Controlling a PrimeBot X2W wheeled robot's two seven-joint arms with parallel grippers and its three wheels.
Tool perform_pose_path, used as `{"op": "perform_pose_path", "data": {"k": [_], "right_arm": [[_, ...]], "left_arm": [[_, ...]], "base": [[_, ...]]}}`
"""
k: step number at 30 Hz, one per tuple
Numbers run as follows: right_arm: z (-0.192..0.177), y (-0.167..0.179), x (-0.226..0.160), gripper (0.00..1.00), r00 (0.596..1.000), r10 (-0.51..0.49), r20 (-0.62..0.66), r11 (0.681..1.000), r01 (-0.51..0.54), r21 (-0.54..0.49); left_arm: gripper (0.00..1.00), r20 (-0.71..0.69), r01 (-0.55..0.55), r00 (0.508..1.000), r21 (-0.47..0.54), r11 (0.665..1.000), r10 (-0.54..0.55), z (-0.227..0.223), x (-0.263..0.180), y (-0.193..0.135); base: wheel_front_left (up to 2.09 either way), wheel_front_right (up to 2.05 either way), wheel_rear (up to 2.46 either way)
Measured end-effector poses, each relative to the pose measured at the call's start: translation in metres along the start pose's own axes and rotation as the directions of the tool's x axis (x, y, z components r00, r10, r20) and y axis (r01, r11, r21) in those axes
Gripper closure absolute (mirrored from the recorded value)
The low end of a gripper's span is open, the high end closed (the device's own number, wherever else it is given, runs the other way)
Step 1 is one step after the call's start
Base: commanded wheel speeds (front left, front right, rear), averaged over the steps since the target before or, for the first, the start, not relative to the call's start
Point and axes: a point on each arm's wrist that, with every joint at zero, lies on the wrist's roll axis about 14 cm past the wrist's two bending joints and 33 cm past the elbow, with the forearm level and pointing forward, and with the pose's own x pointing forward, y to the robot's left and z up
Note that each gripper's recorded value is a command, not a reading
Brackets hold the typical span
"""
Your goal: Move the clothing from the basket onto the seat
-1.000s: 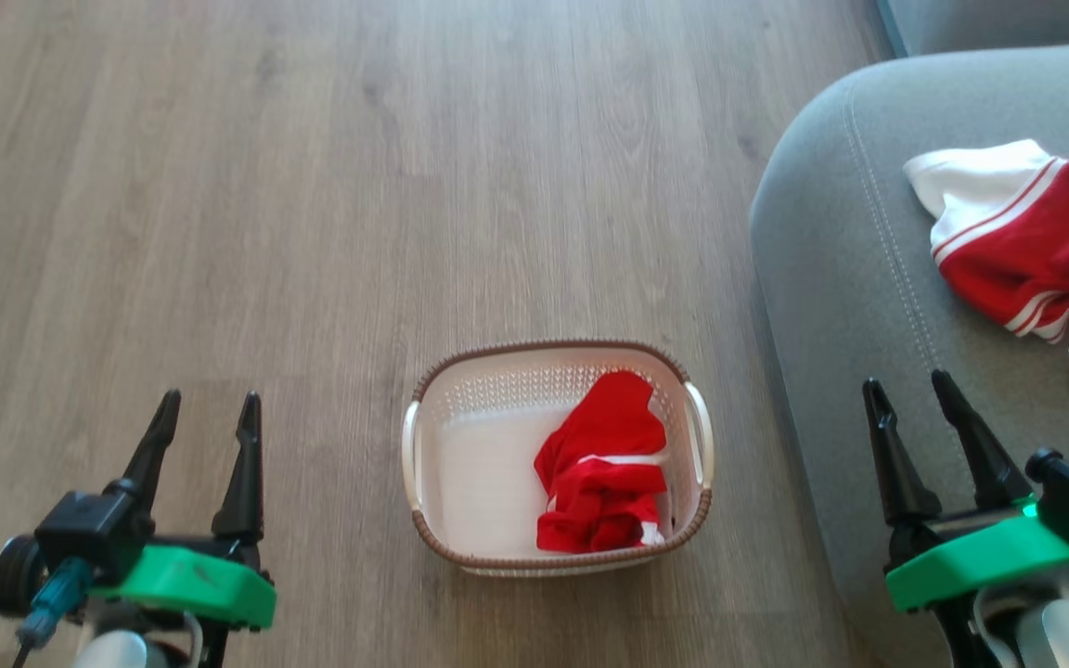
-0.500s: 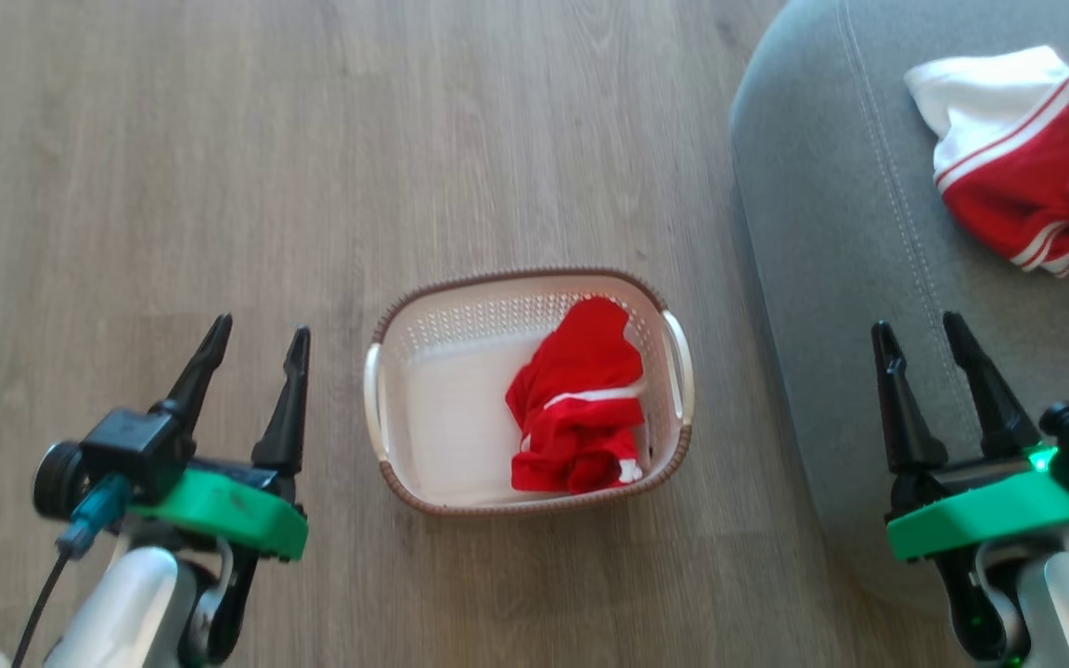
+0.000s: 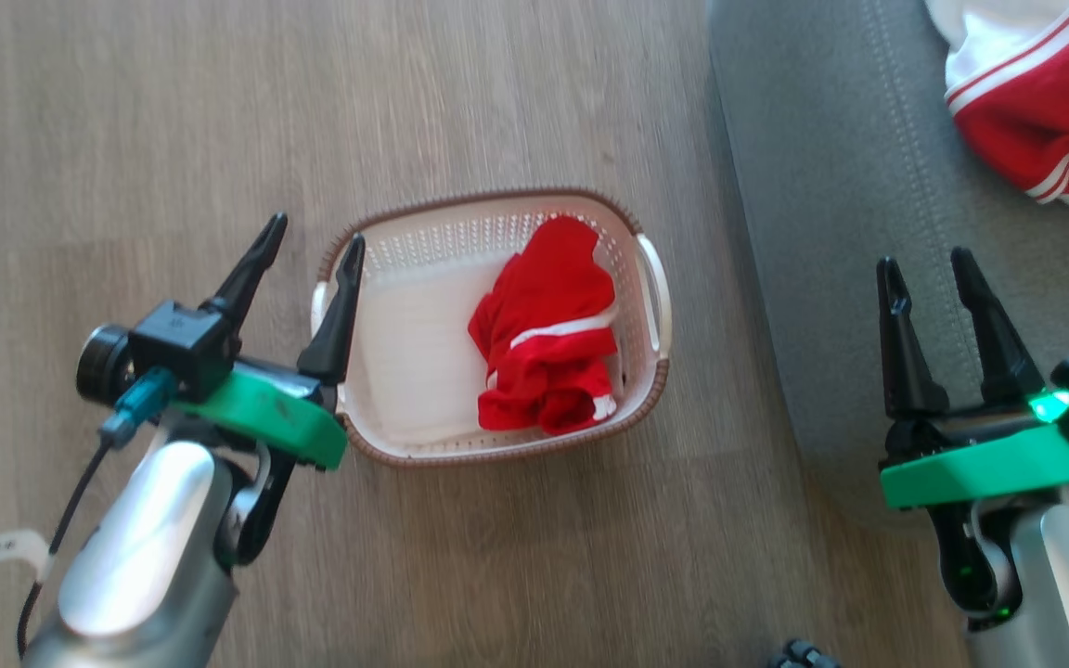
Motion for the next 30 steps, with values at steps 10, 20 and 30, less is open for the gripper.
{"op": "perform_pose_path", "data": {"k": [10, 20, 30], "right_arm": [[-0.025, -0.005, 0.024, 0.00, 0.999, -0.026, -0.036, 1.000, 0.026, 0.001], [-0.041, -0.021, 0.047, 0.00, 0.997, -0.064, -0.042, 0.998, 0.063, -0.027], [-0.052, -0.030, 0.055, 0.00, 0.995, -0.088, -0.052, 0.996, 0.087, -0.037]], "left_arm": [[0.00, -0.110, 0.104, 0.988, -0.057, 0.993, -0.109, -0.052, 0.038, -0.018], [0.00, -0.285, 0.201, 0.929, -0.144, 0.969, -0.236, -0.125, 0.060, -0.052], [0.00, -0.406, 0.236, 0.868, -0.168, 0.957, -0.285, -0.172, 0.072, -0.065]], "base": [[0.00, 0.00, 0.00], [0.00, 0.00, 0.00], [0.00, 0.00, 0.00]]}}
